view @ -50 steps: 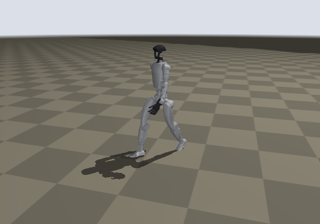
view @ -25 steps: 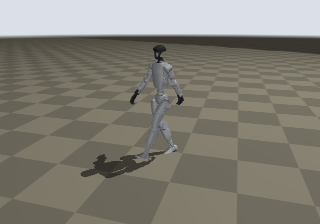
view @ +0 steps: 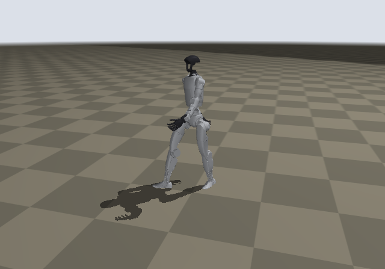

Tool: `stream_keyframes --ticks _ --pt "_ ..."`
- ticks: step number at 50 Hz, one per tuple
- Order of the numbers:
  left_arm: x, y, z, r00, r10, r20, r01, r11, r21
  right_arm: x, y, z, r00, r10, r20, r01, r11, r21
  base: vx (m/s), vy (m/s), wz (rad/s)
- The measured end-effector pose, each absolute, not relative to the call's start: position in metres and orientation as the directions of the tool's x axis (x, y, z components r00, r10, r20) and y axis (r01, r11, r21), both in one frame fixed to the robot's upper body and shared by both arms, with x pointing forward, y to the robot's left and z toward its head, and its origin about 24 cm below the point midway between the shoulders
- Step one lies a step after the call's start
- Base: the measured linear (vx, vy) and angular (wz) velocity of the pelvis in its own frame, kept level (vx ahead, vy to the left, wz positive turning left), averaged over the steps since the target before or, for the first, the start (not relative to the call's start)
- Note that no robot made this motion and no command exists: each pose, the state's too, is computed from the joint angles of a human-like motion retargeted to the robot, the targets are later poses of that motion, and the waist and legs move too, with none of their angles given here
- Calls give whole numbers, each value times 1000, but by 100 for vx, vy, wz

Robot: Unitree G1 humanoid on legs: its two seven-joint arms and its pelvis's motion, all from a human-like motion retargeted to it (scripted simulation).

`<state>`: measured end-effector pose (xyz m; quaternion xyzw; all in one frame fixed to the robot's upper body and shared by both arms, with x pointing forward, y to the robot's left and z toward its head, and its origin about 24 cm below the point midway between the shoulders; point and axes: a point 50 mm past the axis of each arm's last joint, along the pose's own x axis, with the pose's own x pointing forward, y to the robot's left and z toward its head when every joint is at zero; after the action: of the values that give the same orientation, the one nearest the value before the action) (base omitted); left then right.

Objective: Walk run

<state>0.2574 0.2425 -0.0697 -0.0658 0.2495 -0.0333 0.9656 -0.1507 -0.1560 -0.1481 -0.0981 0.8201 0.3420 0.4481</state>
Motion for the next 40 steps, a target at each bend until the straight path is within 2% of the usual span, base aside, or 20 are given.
stream_keyframes --ticks 5,9,13,17,20,22,27,30,34,37,40 --pt "253 250 -71 868 -27 -496 21 1000 -19 -158 -150 -144 -598 248 -762 -306 808 503 106 -64 -18" --pt "194 243 -114 749 5 -663 8 1000 17 -134 -152 -154 -459 280 -843 -179 901 396 105 -81 -30" --pt "85 228 -159 474 -81 -877 -7 995 -96 -56 -186 -173 -227 167 -960 -227 949 219 98 -71 -175" --pt "-39 193 -171 96 -244 -965 -142 956 -256 65 -222 -171 177 -45 -983 -349 931 -106 85 -47 -202" --pt "-117 155 -159 -145 -292 -945 -254 935 -250 151 -236 -143 486 -98 -869 -354 886 -298 87 -27 -311" --pt "-152 132 -148 -269 -329 -905 -291 923 -250 198 -239 -117 638 -79 -766 -332 870 -366 102 -13 -316" --pt "-198 103 -123 -447 -458 -768 -285 887 -363 260 -251 -62 835 -49 -548 -248 855 -455 93 9 -246" --pt "-208 108 -117 -490 -487 -723 -250 873 -419 260 -264 -53 866 -84 -493 -196 849 -490 114 1 -60" --pt "-206 149 -120 -551 -340 -762 -189 940 -283 210 -276 -92 753 -219 -620 -129 875 -466 140 -17 53" --pt "-184 183 -131 -520 -173 -836 -153 982 -107 136 -263 -139 506 -245 -827 -139 923 -358 106 -22 -133" --pt "-135 212 -149 -386 -78 -919 -145 989 -23 53 -232 -171 154 -151 -976 -175 968 -177 127 -13 -64"
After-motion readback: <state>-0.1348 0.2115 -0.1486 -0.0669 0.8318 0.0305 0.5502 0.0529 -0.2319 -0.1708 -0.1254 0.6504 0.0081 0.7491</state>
